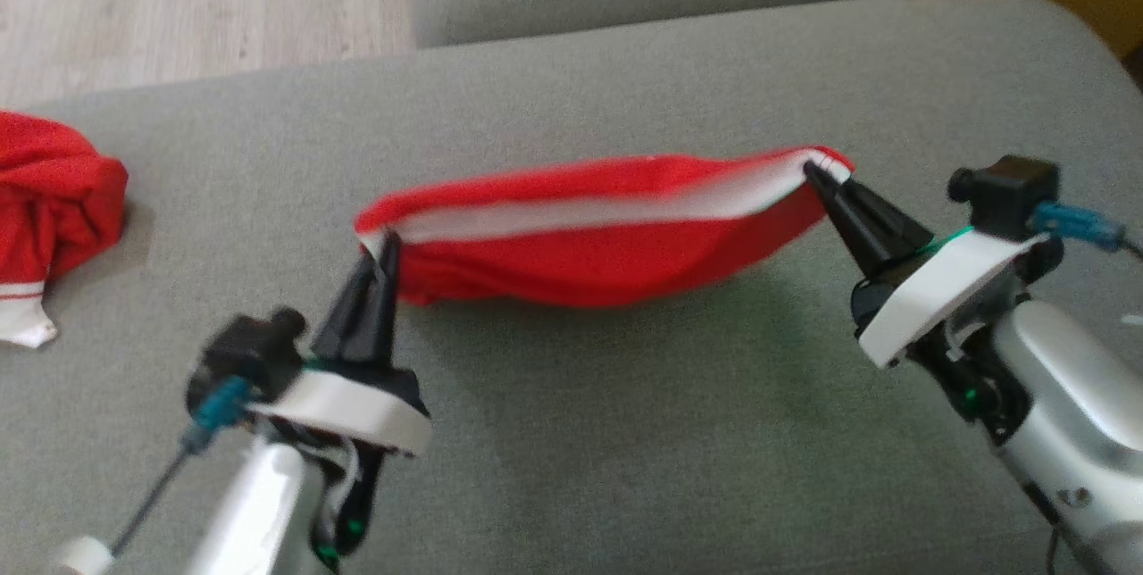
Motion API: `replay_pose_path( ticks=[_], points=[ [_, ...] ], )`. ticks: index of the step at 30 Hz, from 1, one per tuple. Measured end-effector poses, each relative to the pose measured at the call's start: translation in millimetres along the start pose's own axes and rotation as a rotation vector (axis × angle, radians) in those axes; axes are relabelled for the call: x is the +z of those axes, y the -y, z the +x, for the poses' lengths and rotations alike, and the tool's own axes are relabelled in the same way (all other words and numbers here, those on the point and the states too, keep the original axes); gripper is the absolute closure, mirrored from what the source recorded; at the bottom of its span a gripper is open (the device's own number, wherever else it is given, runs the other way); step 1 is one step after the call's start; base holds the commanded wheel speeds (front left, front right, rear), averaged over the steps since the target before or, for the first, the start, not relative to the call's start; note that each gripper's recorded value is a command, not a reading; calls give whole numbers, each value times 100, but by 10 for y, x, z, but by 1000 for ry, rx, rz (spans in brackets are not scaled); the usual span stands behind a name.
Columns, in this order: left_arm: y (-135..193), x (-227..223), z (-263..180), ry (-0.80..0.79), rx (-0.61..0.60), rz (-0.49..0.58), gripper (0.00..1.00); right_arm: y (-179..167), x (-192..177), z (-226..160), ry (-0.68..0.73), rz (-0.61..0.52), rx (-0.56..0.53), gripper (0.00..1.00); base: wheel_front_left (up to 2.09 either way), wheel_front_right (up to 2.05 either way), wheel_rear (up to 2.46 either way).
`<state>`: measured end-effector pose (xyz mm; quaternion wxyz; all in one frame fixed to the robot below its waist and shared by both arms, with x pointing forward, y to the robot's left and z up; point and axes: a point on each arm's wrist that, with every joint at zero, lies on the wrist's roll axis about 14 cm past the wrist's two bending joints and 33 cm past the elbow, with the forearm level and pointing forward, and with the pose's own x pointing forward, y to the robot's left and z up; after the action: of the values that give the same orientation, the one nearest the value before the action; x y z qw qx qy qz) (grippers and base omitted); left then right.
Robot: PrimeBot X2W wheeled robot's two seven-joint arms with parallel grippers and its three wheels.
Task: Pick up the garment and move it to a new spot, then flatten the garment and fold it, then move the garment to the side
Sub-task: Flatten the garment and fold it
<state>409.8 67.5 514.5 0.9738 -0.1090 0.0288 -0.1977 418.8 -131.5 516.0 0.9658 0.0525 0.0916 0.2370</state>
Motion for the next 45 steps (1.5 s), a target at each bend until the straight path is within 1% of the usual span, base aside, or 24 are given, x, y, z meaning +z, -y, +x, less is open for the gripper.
replay_pose_path(
  ticks=[6, 12, 16, 18, 20, 22, 24, 27, 29, 30, 32, 37, 39, 40, 42, 45],
  points=[
    [162, 887, -61, 190, -75, 64, 100, -131, 682, -299, 187, -2, 34, 100, 0, 0, 0],
    [462, 1667, -258, 359, -168, 153, 100, -209, 1402, -688, 387, -51, 43, 100, 0, 0, 0],
    [657, 2129, -341, 447, -228, 230, 100, -286, 1753, -901, 465, -110, 44, 100, 0, 0, 0],
    [691, 2263, -329, 461, -242, 257, 100, -298, 1859, -960, 486, -119, 38, 100, 0, 0, 0],
    [688, 2312, -268, 454, -250, 280, 100, -279, 1865, -946, 470, -130, 22, 100, 0, 0, 0],
    [674, 2300, -212, 439, -254, 278, 100, -250, 1842, -918, 454, -129, 11, 100, 0, 0, 0],
    [603, 2201, -56, 384, -250, 271, 100, -201, 1757, -827, 416, -105, -1, 100, 0, 0, 0],
    [467, 1998, 244, 298, -245, 246, 100, -73, 1605, -594, 357, -45, -19, 100, 0, 0, 0],
    [365, 1922, 472, 262, -240, 209, 100, 50, 1582, -399, 336, -32, -39, 100, 0, 0, 0],
    [327, 1904, 592, 250, -238, 182, 100, 120, 1619, -302, 344, -26, -52, 100, 0, 0, 0],
    [268, 1925, 837, 249, -235, 164, 100, 257, 1777, -110, 388, -33, -79, 100, 0, 0, 0],
    [299, 2345, 1312, 416, -255, 121, 100, 491, 2340, 176, 577, -121, -136, 100, 0, 0, 0],
    [309, 2439, 1455, 467, -265, 106, 100, 564, 2463, 239, 632, -151, -156, 100, 0, 0, 0],
    [304, 2429, 1525, 477, -269, 95, 100, 602, 2466, 278, 641, -158, -164, 100, 0, 0, 0],
    [248, 2273, 1666, 461, -264, 66, 100, 683, 2347, 378, 627, -147, -175, 100, 0, 0, 0],
    [139, 1712, 1868, 344, -248, 28, 100, 787, 1876, 596, 527, -115, -185, 100, 0, 0, 0]
  ],
)
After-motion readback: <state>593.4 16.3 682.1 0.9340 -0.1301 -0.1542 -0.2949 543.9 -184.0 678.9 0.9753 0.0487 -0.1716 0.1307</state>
